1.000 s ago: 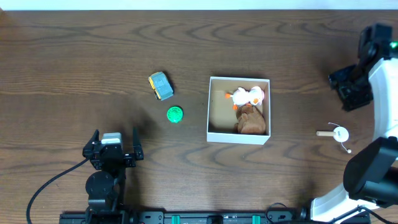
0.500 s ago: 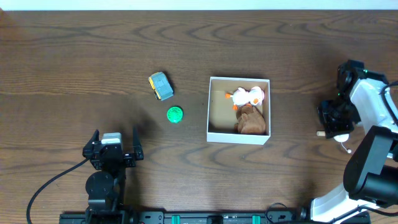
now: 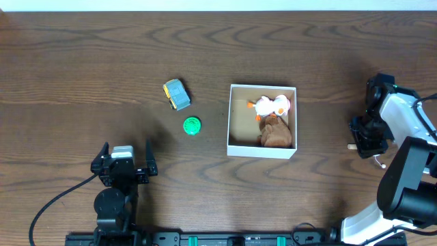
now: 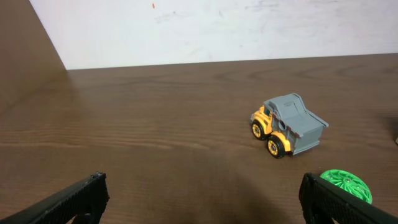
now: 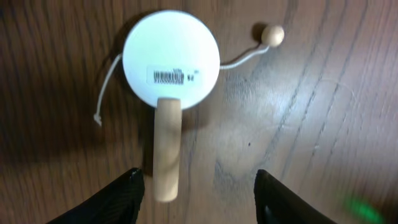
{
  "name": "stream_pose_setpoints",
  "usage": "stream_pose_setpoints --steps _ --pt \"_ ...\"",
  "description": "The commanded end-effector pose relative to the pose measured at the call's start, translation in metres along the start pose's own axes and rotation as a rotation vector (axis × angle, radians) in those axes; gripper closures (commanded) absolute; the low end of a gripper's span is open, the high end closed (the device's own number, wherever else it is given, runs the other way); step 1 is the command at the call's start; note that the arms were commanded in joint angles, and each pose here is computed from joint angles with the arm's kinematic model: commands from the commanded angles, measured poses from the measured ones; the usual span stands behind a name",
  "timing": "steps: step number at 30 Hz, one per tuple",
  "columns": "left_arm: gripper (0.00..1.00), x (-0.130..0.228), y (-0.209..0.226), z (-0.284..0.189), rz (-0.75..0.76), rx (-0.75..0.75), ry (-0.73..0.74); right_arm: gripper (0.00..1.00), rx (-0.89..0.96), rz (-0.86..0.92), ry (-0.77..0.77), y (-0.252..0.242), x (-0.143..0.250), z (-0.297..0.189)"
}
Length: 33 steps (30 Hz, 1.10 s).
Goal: Pack container
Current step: 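Grasp the paddle toy's wooden handle with the right gripper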
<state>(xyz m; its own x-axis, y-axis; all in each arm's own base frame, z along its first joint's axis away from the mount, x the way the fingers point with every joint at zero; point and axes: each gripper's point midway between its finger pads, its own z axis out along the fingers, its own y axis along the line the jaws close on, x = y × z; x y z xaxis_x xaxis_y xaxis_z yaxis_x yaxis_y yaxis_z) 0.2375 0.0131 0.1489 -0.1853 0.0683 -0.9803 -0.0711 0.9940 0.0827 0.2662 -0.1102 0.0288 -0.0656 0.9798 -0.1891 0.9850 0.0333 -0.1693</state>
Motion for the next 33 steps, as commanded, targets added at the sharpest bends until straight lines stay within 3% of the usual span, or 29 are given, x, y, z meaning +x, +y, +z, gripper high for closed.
stream_pose_setpoints --steps 1,13,22,33 --pt "0.02 0.014 -0.003 0.003 0.012 0.014 0.030 0.39 0.019 0.017 -0.059 -0.004 -0.011 0.006" --pt "0.02 0.014 -0.003 0.003 0.012 0.014 0.030 0.38 -0.056 0.014 -0.086 0.009 -0.011 0.023" --pt "0.02 0.014 -0.003 0.003 0.012 0.014 0.030 0.54 -0.062 0.015 -0.066 0.008 -0.007 0.027" --pt "0.02 0.014 -0.003 0.003 0.012 0.014 0.030 0.56 -0.089 0.075 -0.048 0.014 -0.005 0.027"
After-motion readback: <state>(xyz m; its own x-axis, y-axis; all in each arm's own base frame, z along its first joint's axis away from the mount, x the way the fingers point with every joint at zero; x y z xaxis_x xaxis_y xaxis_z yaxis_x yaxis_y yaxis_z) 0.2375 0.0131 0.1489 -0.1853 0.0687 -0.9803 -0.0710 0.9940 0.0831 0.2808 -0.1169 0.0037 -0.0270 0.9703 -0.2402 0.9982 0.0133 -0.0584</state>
